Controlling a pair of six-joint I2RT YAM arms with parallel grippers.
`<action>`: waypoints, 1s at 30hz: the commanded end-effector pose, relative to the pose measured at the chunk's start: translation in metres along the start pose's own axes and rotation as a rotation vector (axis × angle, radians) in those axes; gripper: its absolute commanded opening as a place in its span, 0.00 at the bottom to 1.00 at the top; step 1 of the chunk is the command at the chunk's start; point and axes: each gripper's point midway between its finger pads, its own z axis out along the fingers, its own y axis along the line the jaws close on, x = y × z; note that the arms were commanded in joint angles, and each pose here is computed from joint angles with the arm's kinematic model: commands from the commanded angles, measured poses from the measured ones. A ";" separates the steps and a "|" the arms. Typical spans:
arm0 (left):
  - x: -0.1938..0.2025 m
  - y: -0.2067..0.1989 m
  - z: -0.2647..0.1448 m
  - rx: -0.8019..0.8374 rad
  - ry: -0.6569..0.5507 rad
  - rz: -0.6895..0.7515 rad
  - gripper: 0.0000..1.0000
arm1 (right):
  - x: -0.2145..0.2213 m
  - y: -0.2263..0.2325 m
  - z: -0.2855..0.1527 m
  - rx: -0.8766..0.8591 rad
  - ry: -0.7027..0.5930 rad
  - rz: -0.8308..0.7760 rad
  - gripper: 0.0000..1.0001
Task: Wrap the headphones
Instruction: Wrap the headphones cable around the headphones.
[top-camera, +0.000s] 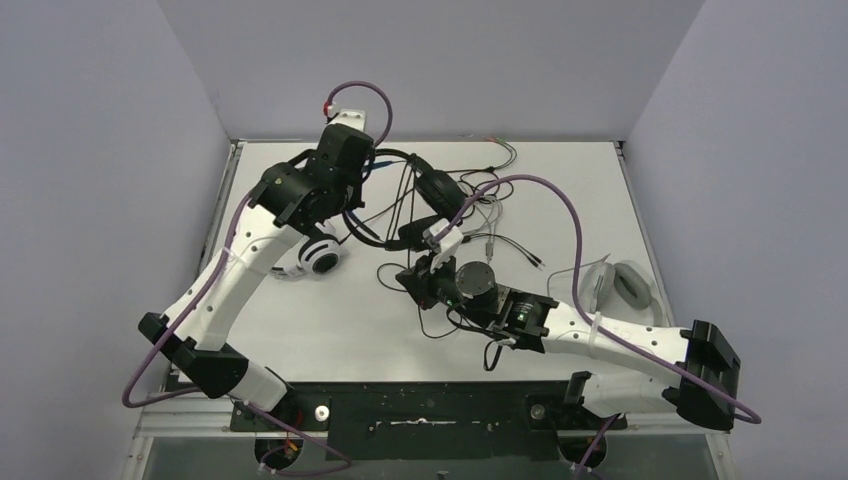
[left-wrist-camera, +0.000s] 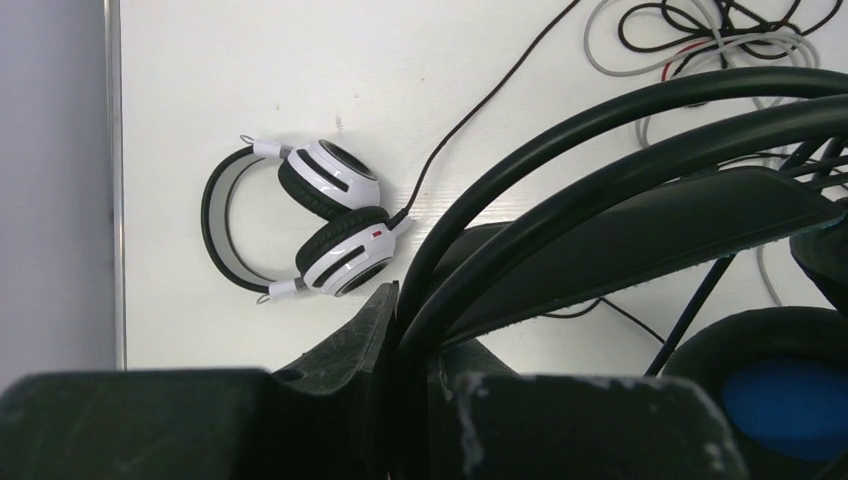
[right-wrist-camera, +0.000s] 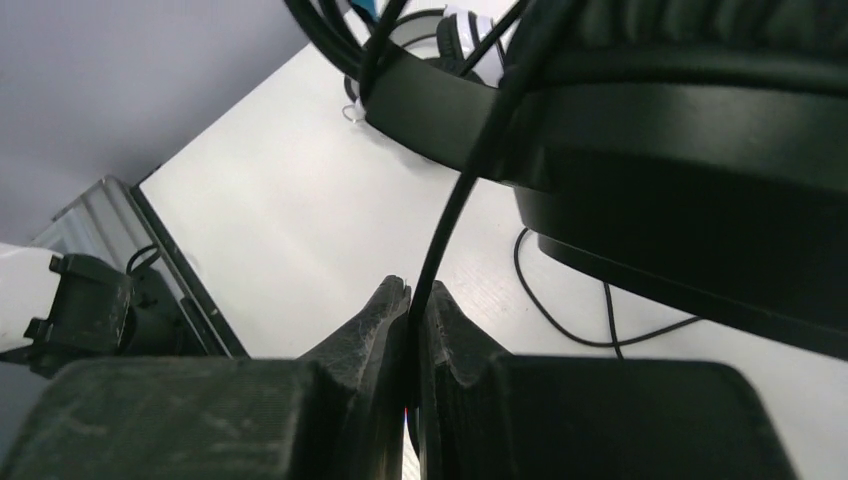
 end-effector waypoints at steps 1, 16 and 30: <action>-0.062 0.005 -0.047 0.125 -0.230 -0.318 0.00 | -0.015 0.003 0.009 0.024 -0.139 -0.010 0.05; -0.076 -0.007 -0.071 0.398 -0.230 -0.559 0.00 | 0.006 0.015 0.023 -0.016 -0.179 0.033 0.25; -0.084 0.001 -0.122 0.539 -0.257 -0.578 0.00 | 0.018 -0.012 0.039 -0.084 -0.198 0.034 0.61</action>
